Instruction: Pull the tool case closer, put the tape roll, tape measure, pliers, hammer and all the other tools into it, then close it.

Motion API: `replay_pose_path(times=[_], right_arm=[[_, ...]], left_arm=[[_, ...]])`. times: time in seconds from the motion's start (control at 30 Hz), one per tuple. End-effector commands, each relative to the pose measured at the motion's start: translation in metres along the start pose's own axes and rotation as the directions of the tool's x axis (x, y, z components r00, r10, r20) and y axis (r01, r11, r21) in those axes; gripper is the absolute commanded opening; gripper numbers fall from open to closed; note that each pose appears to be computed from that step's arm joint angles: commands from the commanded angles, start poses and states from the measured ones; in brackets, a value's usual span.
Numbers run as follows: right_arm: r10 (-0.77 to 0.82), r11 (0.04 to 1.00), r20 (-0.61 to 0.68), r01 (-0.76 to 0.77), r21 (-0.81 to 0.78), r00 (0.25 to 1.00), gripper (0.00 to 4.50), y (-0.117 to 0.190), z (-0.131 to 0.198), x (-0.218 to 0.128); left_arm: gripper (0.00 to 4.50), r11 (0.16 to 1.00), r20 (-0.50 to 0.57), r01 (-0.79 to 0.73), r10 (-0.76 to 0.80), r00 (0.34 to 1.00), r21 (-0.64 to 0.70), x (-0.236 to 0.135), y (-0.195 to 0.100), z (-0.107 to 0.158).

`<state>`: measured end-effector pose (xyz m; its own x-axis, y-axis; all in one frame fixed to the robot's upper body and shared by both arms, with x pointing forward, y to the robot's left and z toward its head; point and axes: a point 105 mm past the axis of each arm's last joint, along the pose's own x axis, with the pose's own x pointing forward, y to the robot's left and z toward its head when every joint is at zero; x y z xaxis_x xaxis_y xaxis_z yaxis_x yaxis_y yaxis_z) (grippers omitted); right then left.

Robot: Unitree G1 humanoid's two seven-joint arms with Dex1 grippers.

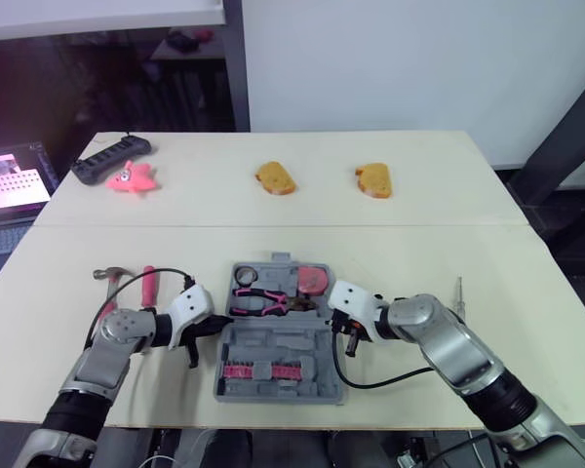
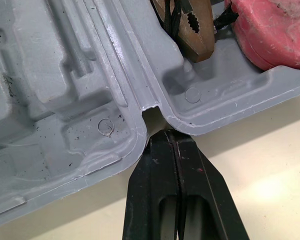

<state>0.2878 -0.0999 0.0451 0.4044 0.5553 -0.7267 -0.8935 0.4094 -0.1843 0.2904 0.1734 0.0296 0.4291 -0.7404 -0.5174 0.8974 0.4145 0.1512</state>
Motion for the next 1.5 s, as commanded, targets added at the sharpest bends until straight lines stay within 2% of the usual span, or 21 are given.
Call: replay_pose_path(times=[0.03,0.3,0.47,0.57,0.67,0.7,0.77,0.8,0.9,1.0,1.03,1.23,1.5], right_arm=[[0.075,0.997,0.045,-0.074,-0.032,0.996,0.0,0.02,0.012,0.006],[0.011,0.999,0.051,-0.009,-0.04,0.999,0.0,0.0,0.008,-0.01],[-0.063,0.998,0.122,0.06,0.028,0.991,0.0,-0.023,0.008,-0.048],[-0.128,0.992,0.203,0.122,0.04,0.971,0.0,-0.038,0.005,-0.082],[-0.174,0.984,0.257,0.158,0.082,0.951,0.0,-0.043,-0.011,-0.115],[-0.199,0.978,0.269,0.177,0.106,0.942,0.26,-0.046,-0.022,-0.129],[-0.229,0.97,0.262,0.197,0.145,0.937,0.89,-0.046,-0.049,-0.155],[-0.252,0.963,0.27,0.212,0.168,0.929,1.37,-0.047,-0.062,-0.169],[-0.303,0.94,0.274,0.238,0.246,0.913,2.89,-0.044,-0.091,-0.197],[-0.355,0.903,0.211,0.275,0.331,0.911,4.47,-0.039,-0.133,-0.217],[-0.363,0.896,0.197,0.283,0.341,0.911,4.5,-0.037,-0.141,-0.22],[-0.387,0.871,0.163,0.302,0.387,0.908,4.5,-0.032,-0.174,-0.215],[-0.382,0.879,0.166,0.301,0.37,0.909,4.5,-0.034,-0.176,-0.209]], left_arm=[[0.06,0.998,-0.01,0.063,-0.063,0.998,-0.006,0.01,-0.015,-0.003],[0.06,1.0,-0.035,-0.024,0.023,0.999,-0.013,-0.011,0.004,-0.007],[0.06,0.994,-0.043,-0.105,0.105,0.994,-0.009,-0.054,0.02,-0.006],[0.06,0.99,-0.032,-0.144,0.144,0.989,0.0,-0.092,0.025,-0.002],[0.06,0.976,-0.013,-0.214,0.213,0.977,-0.041,-0.135,0.029,0.002],[0.02,0.962,-0.029,-0.265,0.264,0.964,-0.064,-0.155,0.034,-0.002],[0.57,0.911,-0.096,-0.405,0.397,0.913,-0.078,-0.197,0.044,-0.018],[0.91,0.881,-0.137,-0.465,0.452,0.882,-0.089,-0.218,0.046,-0.028],[2.42,0.804,-0.189,-0.578,0.551,0.813,-0.139,-0.256,0.045,-0.049],[4.04,0.714,-0.2,-0.674,0.644,0.739,-0.19,-0.285,0.042,-0.064],[4.45,0.697,-0.202,-0.689,0.659,0.725,-0.199,-0.29,0.041,-0.067],[4.45,0.662,-0.245,-0.715,0.672,0.699,-0.223,-0.296,0.029,-0.09],[4.45,0.664,-0.245,-0.716,0.672,0.698,-0.218,-0.293,0.031,-0.094]])
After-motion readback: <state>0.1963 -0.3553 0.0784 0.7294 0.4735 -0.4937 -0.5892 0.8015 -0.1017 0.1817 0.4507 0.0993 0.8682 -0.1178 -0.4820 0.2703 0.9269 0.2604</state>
